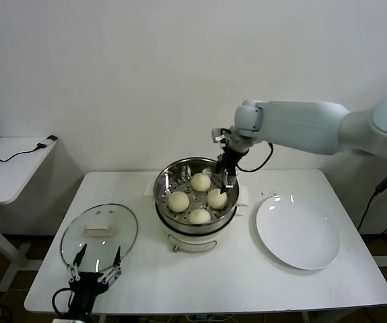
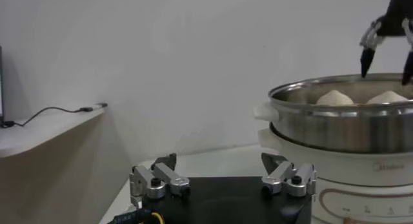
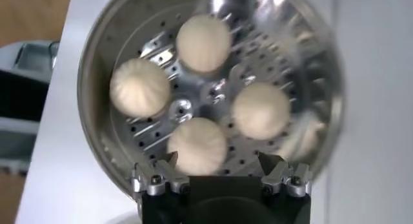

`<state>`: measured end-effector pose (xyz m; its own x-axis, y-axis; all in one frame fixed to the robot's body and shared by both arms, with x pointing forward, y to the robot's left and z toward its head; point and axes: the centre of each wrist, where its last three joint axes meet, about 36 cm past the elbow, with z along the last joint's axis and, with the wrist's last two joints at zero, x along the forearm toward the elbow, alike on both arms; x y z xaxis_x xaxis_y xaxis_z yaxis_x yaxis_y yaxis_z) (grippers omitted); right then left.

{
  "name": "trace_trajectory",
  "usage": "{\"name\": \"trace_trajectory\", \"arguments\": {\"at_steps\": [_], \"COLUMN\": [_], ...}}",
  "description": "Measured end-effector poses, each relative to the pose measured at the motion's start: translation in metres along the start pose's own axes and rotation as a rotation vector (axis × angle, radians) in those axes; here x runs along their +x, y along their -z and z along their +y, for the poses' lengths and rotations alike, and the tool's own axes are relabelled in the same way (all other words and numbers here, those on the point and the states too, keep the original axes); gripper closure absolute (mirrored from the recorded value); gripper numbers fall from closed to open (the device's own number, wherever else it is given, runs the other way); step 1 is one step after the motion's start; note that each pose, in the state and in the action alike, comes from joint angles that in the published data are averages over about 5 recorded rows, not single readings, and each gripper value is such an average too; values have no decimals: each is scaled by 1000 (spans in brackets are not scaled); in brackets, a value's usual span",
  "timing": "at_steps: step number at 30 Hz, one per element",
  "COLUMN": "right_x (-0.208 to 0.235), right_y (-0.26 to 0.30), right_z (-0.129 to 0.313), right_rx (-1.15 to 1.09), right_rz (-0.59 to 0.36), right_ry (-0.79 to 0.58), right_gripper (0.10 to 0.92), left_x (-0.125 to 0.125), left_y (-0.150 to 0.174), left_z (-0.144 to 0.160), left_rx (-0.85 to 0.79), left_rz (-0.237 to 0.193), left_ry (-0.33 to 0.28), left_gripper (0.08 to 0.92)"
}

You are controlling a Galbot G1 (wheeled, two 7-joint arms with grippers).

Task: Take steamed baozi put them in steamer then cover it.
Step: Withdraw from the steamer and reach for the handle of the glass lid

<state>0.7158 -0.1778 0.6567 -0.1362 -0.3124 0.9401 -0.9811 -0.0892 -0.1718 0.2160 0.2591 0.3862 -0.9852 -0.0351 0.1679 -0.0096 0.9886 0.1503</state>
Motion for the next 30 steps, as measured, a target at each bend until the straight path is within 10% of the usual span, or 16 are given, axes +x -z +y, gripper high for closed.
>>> {"name": "trace_trajectory", "arguments": {"at_steps": [9,30], "right_x": [21,-96], "right_y": [-78,-196], "right_z": [37,203], "right_rx": [-22,-474], "right_rz": [-280,-894], "right_ry": [-222,-679], "right_gripper": [200,200], "left_x": [2,1], "left_y": [1,17], "left_z": [4,9], "left_rx": [-24,-204], "left_rz": [3,-15], "left_ry": [1,36], "left_gripper": [177,177]}}
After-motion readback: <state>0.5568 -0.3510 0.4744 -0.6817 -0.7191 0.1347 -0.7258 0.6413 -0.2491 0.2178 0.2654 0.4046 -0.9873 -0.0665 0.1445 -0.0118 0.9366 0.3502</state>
